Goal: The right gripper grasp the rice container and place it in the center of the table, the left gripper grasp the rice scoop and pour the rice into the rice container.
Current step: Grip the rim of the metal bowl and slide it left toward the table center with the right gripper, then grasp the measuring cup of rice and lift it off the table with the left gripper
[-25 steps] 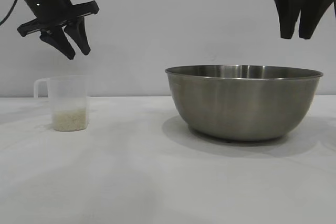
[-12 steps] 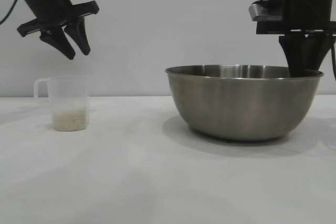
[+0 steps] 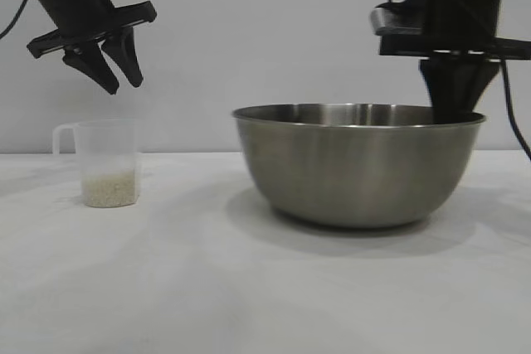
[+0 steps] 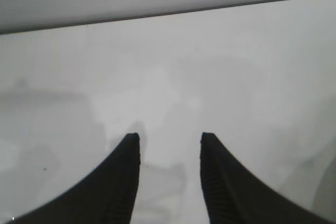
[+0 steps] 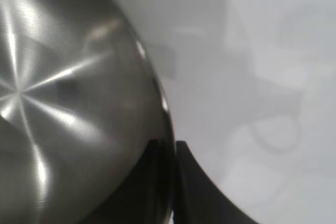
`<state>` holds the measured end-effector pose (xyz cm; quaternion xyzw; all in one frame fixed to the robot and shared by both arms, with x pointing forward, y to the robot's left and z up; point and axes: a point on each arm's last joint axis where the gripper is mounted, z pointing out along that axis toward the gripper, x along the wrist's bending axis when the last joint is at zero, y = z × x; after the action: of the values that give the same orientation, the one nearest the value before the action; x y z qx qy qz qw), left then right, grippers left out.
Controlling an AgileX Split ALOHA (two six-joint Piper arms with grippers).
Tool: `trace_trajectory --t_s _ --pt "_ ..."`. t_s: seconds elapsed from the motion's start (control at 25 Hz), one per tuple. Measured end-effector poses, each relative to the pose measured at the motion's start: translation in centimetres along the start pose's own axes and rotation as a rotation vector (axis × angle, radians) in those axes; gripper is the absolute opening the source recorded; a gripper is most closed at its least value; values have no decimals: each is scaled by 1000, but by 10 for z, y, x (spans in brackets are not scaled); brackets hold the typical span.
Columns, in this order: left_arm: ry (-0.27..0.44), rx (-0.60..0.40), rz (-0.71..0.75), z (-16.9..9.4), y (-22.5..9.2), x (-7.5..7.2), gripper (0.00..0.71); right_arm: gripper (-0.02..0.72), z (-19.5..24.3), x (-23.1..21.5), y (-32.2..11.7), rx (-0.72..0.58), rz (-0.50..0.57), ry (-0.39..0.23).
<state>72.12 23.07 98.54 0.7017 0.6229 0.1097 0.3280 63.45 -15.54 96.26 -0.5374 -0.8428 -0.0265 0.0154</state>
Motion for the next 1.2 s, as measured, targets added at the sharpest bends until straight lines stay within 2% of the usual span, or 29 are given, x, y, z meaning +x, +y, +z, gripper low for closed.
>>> trace_trajectory --t_s 0.16,0.36,0.4,0.44,0.52,0.64,0.8,0.84,1.08,1.2 --pt "0 0 0 0 0 0 223 0 2 33 1 12 -74 10" --pt "0 1 0 0 0 0 223 0 3 51 0 20 -113 18" --pt "0 1 0 0 0 0 223 50 3 52 0 20 -115 18" --pt "0 1 0 0 0 0 223 50 3 52 0 20 -115 18" --pt "0 1 0 0 0 0 223 150 -3 52 0 -5 -115 17" --pt "0 1 0 0 0 0 223 269 -29 53 -2 -110 -118 12" --pt "0 1 0 0 0 0 223 265 -57 53 -17 -344 -118 -8" --pt "0 1 0 0 0 0 223 305 -58 53 -27 -382 -116 -11" --pt "0 1 0 0 0 0 223 290 -41 45 -101 -611 -176 -100" --pt "0 1 0 0 0 0 223 290 -47 45 -136 -737 -163 -95"
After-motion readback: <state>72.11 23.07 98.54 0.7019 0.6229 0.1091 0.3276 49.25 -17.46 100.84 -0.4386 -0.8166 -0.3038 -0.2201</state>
